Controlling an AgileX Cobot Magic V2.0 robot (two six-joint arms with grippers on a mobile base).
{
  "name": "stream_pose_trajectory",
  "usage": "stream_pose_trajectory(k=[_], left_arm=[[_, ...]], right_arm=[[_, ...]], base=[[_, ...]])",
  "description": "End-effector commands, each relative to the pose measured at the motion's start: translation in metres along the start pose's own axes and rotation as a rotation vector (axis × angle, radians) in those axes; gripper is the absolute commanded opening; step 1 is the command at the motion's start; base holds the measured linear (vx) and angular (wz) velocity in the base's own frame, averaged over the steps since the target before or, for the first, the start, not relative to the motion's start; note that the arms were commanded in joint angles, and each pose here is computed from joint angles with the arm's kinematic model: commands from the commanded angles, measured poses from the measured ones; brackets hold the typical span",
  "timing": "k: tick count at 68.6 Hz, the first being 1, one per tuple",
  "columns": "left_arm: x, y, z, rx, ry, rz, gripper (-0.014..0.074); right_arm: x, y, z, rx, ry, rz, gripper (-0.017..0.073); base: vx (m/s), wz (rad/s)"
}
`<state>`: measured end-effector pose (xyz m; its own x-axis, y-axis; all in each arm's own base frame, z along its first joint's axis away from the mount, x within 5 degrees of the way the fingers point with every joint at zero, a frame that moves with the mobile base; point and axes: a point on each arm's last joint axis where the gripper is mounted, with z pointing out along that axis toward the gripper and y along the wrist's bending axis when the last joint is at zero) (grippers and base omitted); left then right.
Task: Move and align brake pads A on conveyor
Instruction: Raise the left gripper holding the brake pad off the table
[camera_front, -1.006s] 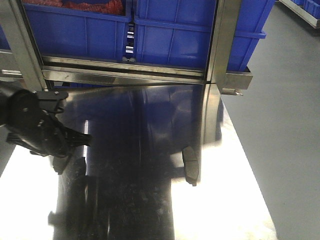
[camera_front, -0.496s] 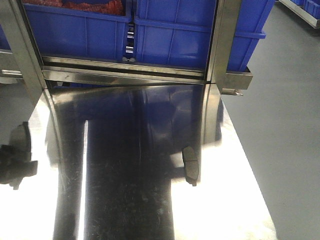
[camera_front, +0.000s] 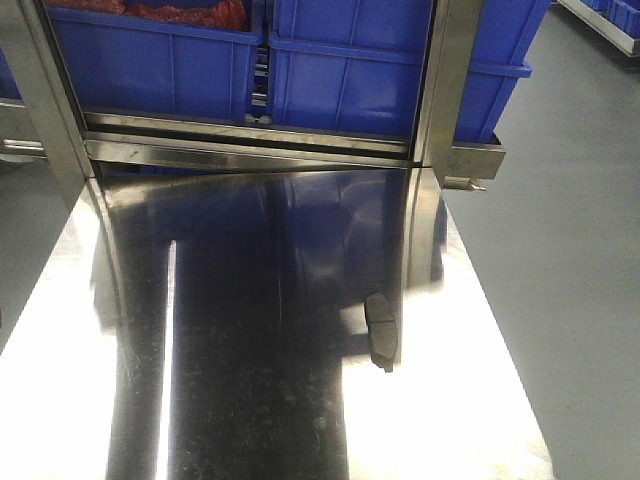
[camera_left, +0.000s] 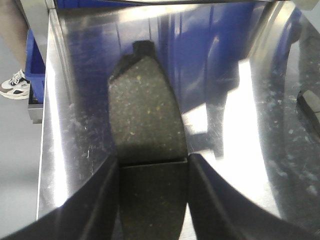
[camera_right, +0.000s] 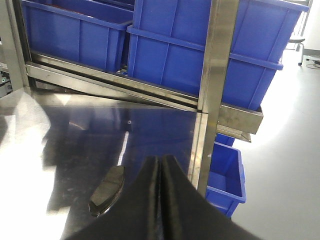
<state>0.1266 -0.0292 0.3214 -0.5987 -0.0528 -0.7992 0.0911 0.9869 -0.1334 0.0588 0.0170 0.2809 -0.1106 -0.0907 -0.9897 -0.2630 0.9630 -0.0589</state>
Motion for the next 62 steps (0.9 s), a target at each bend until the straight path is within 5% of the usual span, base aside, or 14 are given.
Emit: stream_pose_trajectory(k=[1,62], left_arm=[[-0.0134,-0.0036,-0.0063,0.029,-0.101,0.008,0.0093],[-0.0128,-0.0034,-0.0062,0.027,-0.094,0.008,0.0093]], right_arm=[[-0.0145,-0.0019,-0.0015,0.018,-0.09,-0.006,-0.0006],[-0.0148,-0.0019,-0.0015,0.018,-0.093,-0.006,-0.0006]], base=[[0.0,0.0],[0.0,0.0]])
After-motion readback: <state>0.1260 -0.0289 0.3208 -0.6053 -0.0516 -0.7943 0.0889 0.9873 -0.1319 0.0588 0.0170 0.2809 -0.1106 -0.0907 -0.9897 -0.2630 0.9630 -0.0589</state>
